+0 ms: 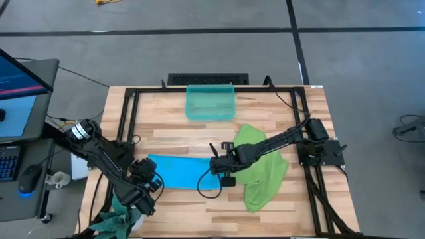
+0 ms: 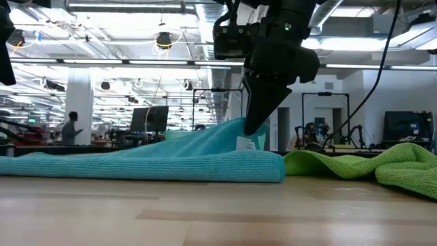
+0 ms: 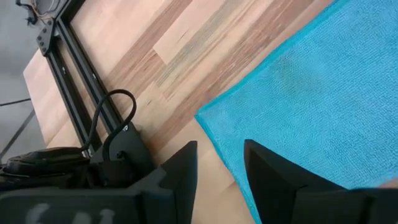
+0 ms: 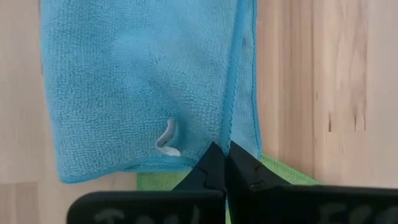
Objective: Roll microfiber towels into tight, uniform cylinder then place into a basket
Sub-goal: Fold the blue microfiber cloth, then adjust the green microfiber cloth
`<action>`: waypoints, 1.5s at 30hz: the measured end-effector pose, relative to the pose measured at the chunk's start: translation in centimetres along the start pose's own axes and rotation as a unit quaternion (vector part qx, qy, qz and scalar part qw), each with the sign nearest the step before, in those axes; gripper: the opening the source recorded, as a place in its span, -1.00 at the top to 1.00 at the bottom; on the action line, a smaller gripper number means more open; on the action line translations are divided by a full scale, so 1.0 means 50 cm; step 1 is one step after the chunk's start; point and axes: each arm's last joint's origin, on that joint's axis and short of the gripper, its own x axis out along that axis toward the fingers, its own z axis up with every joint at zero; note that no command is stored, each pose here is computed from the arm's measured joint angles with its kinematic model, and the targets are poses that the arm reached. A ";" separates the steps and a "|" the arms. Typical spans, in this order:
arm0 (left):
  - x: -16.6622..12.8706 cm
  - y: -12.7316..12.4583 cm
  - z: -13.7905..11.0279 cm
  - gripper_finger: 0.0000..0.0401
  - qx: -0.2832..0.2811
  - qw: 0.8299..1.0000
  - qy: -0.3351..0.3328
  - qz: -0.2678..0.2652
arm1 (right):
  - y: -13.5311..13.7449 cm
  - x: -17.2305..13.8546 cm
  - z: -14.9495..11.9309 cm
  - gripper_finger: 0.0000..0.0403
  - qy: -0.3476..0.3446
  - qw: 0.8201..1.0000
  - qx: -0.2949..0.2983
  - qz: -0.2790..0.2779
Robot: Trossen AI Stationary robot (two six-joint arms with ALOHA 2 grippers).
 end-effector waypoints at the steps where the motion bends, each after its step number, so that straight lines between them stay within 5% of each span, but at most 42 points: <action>1: 0.000 0.000 0.000 0.37 0.000 1.000 -0.003 -0.001 | 0.000 0.000 0.000 0.93 0.000 1.000 0.000 0.000; 23: -0.007 -0.052 0.002 0.36 0.043 0.989 -0.066 -0.127 | -0.027 -0.009 0.001 0.21 0.002 1.000 0.014 -0.006; 34: -0.012 -0.061 0.020 0.36 0.016 0.971 -0.191 -0.144 | -0.049 -0.059 -0.031 0.32 0.059 0.997 0.015 -0.039; 40: -0.006 -0.067 0.038 0.36 0.001 0.964 -0.227 -0.140 | -0.023 -0.033 -0.078 0.43 0.103 0.993 -0.014 -0.053; 45: 0.001 -0.076 0.055 0.36 0.012 0.966 -0.220 -0.138 | -0.005 -0.018 -0.135 0.52 0.160 0.978 -0.032 -0.129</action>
